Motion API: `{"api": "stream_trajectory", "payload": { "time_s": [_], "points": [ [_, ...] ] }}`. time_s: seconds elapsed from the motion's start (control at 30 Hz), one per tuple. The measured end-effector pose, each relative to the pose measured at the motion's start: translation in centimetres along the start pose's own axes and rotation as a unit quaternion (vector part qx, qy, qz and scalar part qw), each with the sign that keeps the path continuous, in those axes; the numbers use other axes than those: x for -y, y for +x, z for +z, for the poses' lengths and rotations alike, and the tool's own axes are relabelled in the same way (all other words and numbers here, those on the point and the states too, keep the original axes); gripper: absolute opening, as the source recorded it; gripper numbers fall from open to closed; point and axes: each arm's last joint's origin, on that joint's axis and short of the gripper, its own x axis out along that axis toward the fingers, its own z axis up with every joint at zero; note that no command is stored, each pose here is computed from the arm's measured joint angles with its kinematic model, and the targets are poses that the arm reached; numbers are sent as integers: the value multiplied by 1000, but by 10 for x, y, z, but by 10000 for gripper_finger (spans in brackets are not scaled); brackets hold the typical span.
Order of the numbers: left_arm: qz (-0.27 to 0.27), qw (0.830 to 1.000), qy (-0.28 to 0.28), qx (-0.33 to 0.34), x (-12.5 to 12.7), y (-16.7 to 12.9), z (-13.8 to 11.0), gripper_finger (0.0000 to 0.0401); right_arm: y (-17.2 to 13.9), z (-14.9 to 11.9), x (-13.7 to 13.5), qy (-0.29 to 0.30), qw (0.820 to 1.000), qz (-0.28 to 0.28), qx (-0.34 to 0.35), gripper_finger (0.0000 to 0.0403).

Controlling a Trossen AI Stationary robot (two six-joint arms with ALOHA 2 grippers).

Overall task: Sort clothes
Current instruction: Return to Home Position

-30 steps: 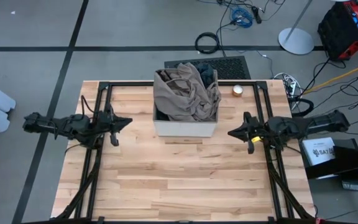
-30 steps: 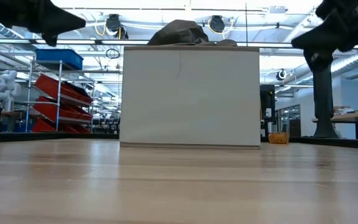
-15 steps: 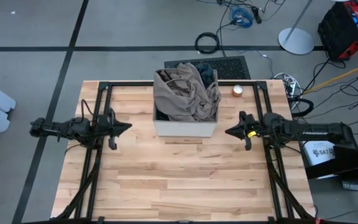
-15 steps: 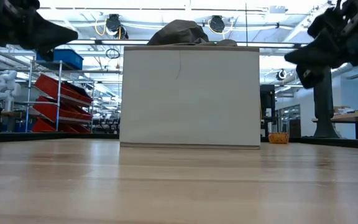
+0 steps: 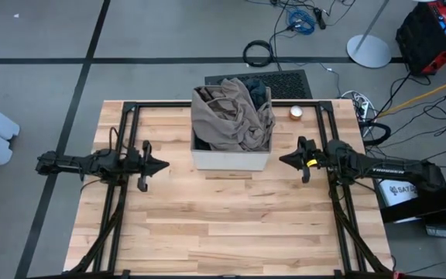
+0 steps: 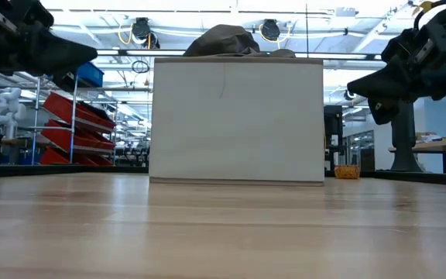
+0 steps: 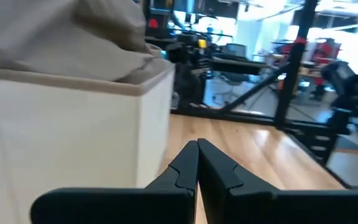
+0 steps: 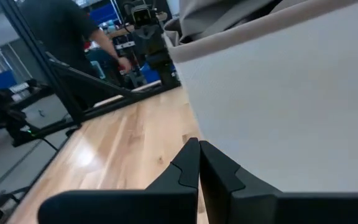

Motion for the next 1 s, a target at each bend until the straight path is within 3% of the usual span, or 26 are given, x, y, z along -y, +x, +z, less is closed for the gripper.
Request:
{"api": "stream_trajectory", "payload": {
  "time_s": [0.23,0.4,0.6,0.73,1.0],
  "points": [
    [-54,998,-14,-5,0,0,0,12,-1,0,3,-26,1000,4,-5,0],
    [-42,999,-14,-9,-3,0,-1,12,-1,0,1,-20,999,42,-17,0],
    [-14,999,-21,-35,-6,1,-6,12,-1,-6,7,-28,998,-49,-30,0],
    [41,998,-36,-22,-10,1,-4,12,0,-4,2,-56,998,-30,-14,0],
    [48,998,43,-25,-10,1,-4,12,-6,0,-5,-90,995,-32,21,0]
  ]
}}
